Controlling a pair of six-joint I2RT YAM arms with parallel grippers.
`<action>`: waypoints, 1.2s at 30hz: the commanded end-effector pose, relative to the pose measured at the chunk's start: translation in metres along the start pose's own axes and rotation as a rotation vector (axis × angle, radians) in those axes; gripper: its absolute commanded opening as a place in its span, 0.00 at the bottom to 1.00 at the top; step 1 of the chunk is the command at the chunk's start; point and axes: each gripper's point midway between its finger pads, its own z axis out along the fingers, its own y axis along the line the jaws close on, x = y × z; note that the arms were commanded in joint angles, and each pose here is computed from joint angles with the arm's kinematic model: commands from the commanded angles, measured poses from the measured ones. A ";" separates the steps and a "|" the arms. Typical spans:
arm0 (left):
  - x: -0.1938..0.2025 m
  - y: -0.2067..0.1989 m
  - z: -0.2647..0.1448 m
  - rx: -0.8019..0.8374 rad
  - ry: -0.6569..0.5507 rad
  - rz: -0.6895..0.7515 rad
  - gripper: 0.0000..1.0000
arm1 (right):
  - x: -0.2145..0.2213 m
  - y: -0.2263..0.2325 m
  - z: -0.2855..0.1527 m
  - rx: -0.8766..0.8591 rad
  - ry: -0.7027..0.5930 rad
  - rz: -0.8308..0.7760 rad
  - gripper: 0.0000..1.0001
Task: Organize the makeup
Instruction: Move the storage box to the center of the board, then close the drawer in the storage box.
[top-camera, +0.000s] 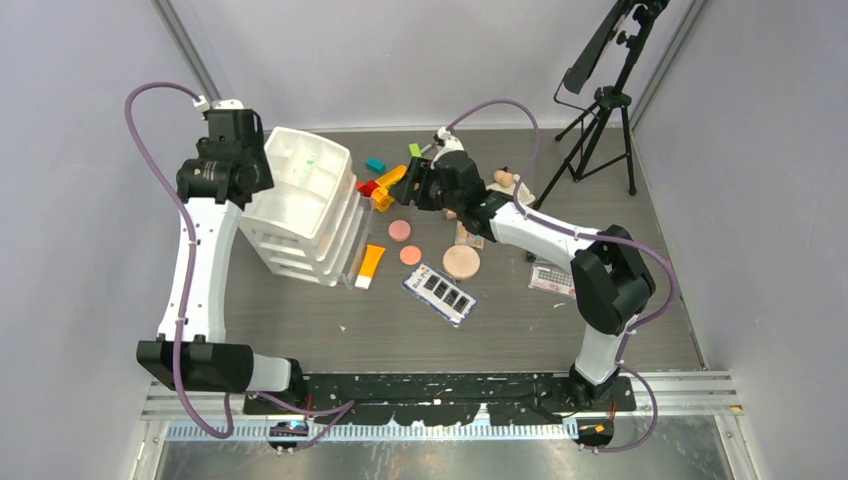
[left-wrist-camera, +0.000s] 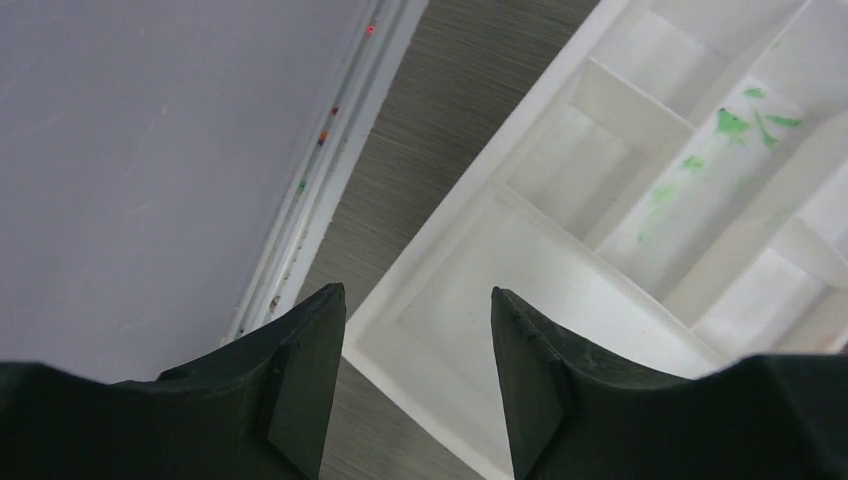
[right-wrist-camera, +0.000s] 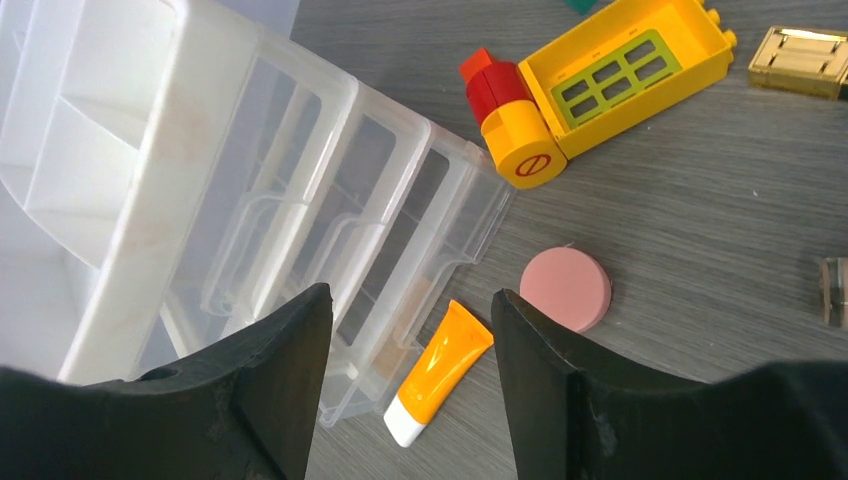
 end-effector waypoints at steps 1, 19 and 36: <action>-0.001 0.026 -0.006 -0.104 -0.049 0.018 0.57 | -0.002 0.016 -0.009 -0.069 -0.010 0.017 0.65; 0.013 0.002 0.012 -0.004 -0.004 0.032 0.50 | 0.065 -0.034 0.039 0.207 0.016 0.156 0.51; 0.033 -0.047 0.019 0.238 0.071 0.012 0.44 | 0.105 0.008 0.098 0.012 0.150 0.219 0.50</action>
